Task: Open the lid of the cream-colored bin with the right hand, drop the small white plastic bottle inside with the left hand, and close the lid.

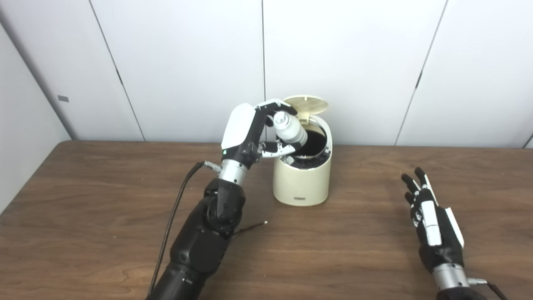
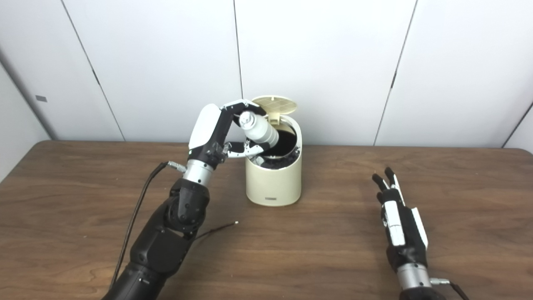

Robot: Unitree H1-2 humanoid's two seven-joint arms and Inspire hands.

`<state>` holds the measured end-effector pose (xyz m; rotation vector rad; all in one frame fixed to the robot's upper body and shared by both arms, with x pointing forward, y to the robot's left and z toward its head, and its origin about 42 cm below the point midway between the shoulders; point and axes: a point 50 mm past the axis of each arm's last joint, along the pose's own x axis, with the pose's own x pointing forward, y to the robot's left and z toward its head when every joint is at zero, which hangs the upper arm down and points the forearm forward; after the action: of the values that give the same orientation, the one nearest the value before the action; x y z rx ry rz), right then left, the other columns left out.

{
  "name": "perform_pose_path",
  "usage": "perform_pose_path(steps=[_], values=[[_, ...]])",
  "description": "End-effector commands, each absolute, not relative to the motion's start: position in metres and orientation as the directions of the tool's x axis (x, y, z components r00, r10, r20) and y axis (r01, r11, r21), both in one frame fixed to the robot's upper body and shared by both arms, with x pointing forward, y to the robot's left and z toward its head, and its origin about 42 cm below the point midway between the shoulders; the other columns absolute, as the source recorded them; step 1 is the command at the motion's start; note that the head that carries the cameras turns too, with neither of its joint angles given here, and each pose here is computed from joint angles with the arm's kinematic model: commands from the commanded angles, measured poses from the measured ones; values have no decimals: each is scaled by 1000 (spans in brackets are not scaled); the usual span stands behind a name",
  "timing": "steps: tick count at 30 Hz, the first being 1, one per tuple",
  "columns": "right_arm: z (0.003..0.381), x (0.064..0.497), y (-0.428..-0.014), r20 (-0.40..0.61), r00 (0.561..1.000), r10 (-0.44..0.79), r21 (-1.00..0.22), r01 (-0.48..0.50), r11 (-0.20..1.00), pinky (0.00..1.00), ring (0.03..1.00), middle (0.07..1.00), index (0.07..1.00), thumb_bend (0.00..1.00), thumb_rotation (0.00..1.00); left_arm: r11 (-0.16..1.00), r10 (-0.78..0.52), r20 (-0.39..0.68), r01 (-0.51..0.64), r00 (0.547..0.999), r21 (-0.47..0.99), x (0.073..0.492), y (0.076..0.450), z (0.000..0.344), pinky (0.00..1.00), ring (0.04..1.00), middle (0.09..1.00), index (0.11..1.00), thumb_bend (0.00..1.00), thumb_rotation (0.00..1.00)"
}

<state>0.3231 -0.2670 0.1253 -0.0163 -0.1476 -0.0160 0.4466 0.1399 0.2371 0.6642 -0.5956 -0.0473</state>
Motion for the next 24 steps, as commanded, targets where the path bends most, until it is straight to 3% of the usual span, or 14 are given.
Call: perform_pose_path(steps=[1, 11, 15, 16, 17, 20, 24], values=[[113, 321, -266, 117, 993, -12, -5, 13, 1000, 1000, 1000, 937, 1000, 672, 932, 800, -239, 587, -185, 774, 571, 452, 137, 267, 543, 622, 669, 643, 919, 0], [112, 321, -269, 117, 993, -14, -24, 17, 1000, 1000, 1000, 932, 1000, 672, 943, 793, -246, 572, -177, 783, 583, 452, 136, 267, 558, 627, 677, 654, 904, 0], [112, 322, -270, 119, 993, -13, -22, 16, 1000, 1000, 1000, 933, 1000, 684, 940, 807, -238, 600, -189, 764, 560, 451, 136, 268, 521, 585, 643, 621, 884, 0], [112, 322, -270, 120, 993, -12, -21, 15, 1000, 1000, 1000, 932, 1000, 684, 936, 813, -237, 607, -188, 758, 552, 451, 136, 268, 483, 507, 588, 555, 697, 0], [112, 322, -270, 119, 993, -13, -19, 15, 1000, 1000, 1000, 931, 1000, 685, 934, 816, -237, 612, -187, 754, 547, 451, 137, 268, 436, 456, 552, 509, 581, 0], [111, 321, -271, 113, 993, -17, -15, 18, 1000, 1000, 1000, 932, 1000, 687, 929, 826, -241, 625, -181, 743, 534, 449, 138, 267, 371, 436, 527, 466, 489, 0], [111, 320, -271, 116, 993, -16, -20, 18, 1000, 1000, 1000, 934, 1000, 681, 936, 836, -233, 655, -196, 719, 512, 448, 139, 267, 349, 435, 521, 453, 476, 0]])
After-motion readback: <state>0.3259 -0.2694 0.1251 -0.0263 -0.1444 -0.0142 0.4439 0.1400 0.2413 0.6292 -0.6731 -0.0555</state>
